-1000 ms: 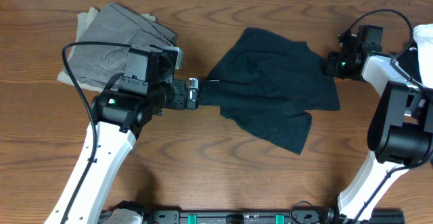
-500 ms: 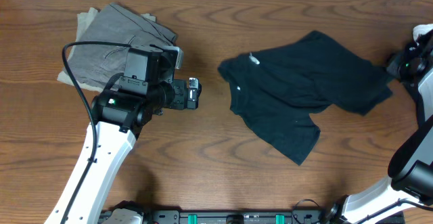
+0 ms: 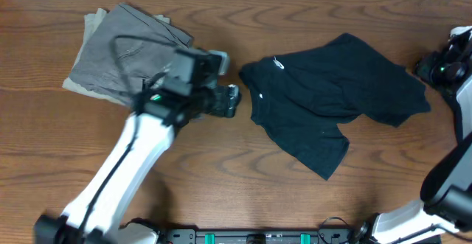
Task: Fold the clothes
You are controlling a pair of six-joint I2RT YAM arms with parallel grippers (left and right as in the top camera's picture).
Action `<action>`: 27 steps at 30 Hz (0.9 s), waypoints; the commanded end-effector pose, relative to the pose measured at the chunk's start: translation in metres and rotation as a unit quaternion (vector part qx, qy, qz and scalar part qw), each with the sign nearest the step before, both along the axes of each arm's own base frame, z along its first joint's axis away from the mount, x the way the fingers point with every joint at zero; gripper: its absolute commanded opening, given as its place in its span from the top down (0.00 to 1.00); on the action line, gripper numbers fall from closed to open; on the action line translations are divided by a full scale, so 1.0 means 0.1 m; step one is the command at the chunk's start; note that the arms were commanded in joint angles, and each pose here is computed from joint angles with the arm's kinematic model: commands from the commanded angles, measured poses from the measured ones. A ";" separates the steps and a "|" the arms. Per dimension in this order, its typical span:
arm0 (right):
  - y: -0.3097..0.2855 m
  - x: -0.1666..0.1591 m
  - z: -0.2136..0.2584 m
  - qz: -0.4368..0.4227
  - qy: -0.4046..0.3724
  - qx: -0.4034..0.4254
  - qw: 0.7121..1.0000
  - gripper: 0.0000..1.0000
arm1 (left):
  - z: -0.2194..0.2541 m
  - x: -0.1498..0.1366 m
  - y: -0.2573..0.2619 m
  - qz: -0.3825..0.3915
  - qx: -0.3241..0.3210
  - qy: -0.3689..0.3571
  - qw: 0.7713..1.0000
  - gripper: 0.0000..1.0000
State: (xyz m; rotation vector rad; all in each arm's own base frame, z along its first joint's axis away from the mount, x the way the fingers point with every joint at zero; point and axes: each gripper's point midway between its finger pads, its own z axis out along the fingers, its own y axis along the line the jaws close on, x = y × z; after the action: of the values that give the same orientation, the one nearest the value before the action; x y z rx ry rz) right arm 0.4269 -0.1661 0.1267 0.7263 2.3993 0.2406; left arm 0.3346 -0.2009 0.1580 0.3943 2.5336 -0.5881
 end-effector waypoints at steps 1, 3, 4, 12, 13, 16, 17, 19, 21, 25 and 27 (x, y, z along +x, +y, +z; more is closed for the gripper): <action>0.44 0.04 0.44 0.058 -0.053 0.035 0.996 0.51 | -0.43 0.03 -0.25 -0.018 0.003 0.034 0.999 0.32; 0.60 0.01 0.52 0.073 -0.052 0.037 0.995 0.51 | -0.66 0.13 -0.41 -0.024 -0.001 0.036 0.999 0.21; 0.68 0.00 0.55 0.080 -0.051 0.037 0.995 0.50 | -0.75 0.17 -0.46 -0.020 -0.004 0.041 0.999 0.14; 1.16 -0.06 0.52 0.136 -0.026 0.046 0.989 0.50 | -1.29 0.36 -0.59 0.008 -0.014 0.065 0.998 0.14; 1.21 -0.06 0.52 0.141 -0.024 0.046 0.989 0.50 | -1.35 0.39 -0.60 0.008 -0.015 0.064 0.998 0.15; 1.31 -0.06 0.51 0.153 -0.023 0.047 0.987 0.50 | -1.47 0.45 -0.63 0.014 -0.020 0.063 0.998 0.22; 1.33 -0.06 0.51 0.156 -0.023 0.047 0.986 0.50 | -1.50 0.47 -0.65 0.019 -0.025 0.063 0.998 0.24; 1.38 -0.06 0.51 0.161 -0.020 0.048 0.986 0.50 | -1.54 0.53 -0.68 0.024 -0.033 0.056 0.998 0.28; 1.41 -0.07 0.50 0.164 -0.017 0.050 0.985 0.50 | -1.55 0.59 -0.71 0.028 -0.041 0.047 0.998 0.33; 1.44 -0.09 0.48 0.167 -0.011 0.052 0.985 0.51 | -1.57 0.70 -0.70 0.049 -0.043 0.031 0.997 0.45; 1.45 -0.11 0.47 0.167 -0.006 0.054 0.985 0.52 | -1.59 0.72 -0.67 0.057 -0.037 0.029 0.997 0.54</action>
State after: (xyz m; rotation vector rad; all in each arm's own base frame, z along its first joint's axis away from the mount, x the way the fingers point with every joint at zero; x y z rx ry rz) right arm 0.4169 -0.0283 0.1706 0.3918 2.4991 0.4986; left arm 0.4052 -0.2761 0.0128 0.2552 2.5316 -0.7079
